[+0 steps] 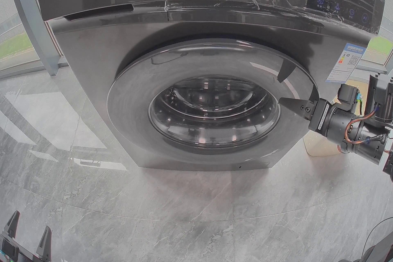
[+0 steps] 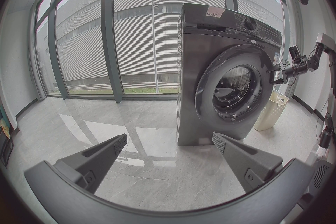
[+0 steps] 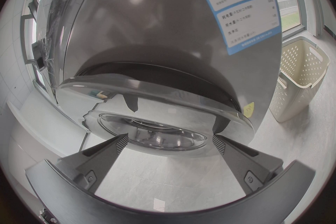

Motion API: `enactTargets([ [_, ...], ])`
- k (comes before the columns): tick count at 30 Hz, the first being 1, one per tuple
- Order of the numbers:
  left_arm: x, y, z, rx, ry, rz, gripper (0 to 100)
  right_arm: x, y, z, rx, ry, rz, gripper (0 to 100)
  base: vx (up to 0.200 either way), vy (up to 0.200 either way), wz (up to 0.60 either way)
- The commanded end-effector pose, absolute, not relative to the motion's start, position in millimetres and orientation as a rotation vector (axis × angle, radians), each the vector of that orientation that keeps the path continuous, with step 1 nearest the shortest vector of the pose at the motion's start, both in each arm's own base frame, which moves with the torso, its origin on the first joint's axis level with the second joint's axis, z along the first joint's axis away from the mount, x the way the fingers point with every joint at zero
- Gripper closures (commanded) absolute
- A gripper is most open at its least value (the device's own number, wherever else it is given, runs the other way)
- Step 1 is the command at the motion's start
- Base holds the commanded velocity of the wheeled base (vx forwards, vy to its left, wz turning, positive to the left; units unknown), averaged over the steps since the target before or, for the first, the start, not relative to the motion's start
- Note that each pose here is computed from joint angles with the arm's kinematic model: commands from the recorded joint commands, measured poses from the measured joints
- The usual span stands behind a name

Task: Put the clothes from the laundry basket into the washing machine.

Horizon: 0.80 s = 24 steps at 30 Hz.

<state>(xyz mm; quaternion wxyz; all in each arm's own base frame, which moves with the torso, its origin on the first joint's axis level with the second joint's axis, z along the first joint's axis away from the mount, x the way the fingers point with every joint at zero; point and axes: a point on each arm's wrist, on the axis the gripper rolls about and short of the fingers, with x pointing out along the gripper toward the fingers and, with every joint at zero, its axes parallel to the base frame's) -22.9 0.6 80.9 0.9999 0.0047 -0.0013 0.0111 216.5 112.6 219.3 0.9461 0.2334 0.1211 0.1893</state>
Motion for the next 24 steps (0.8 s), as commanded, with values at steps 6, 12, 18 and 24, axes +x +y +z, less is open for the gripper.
enactTargets([
  [6,-23,1,76,0.009,0.000,0.023,0,221,106,226,0.483,0.192,0.314,0,0.000,0.000,0.00],
  [12,-23,1,76,0.009,0.000,0.023,0,218,108,221,0.474,0.215,0.322,0,0.000,0.000,0.00],
  [18,-23,1,76,0.008,0.000,0.023,0,187,111,190,0.353,0.313,0.388,0,0.000,0.000,0.00],
  [24,-23,1,76,0.006,0.000,0.023,0,128,99,156,0.188,0.379,0.576,0,0.000,0.000,0.00],
])
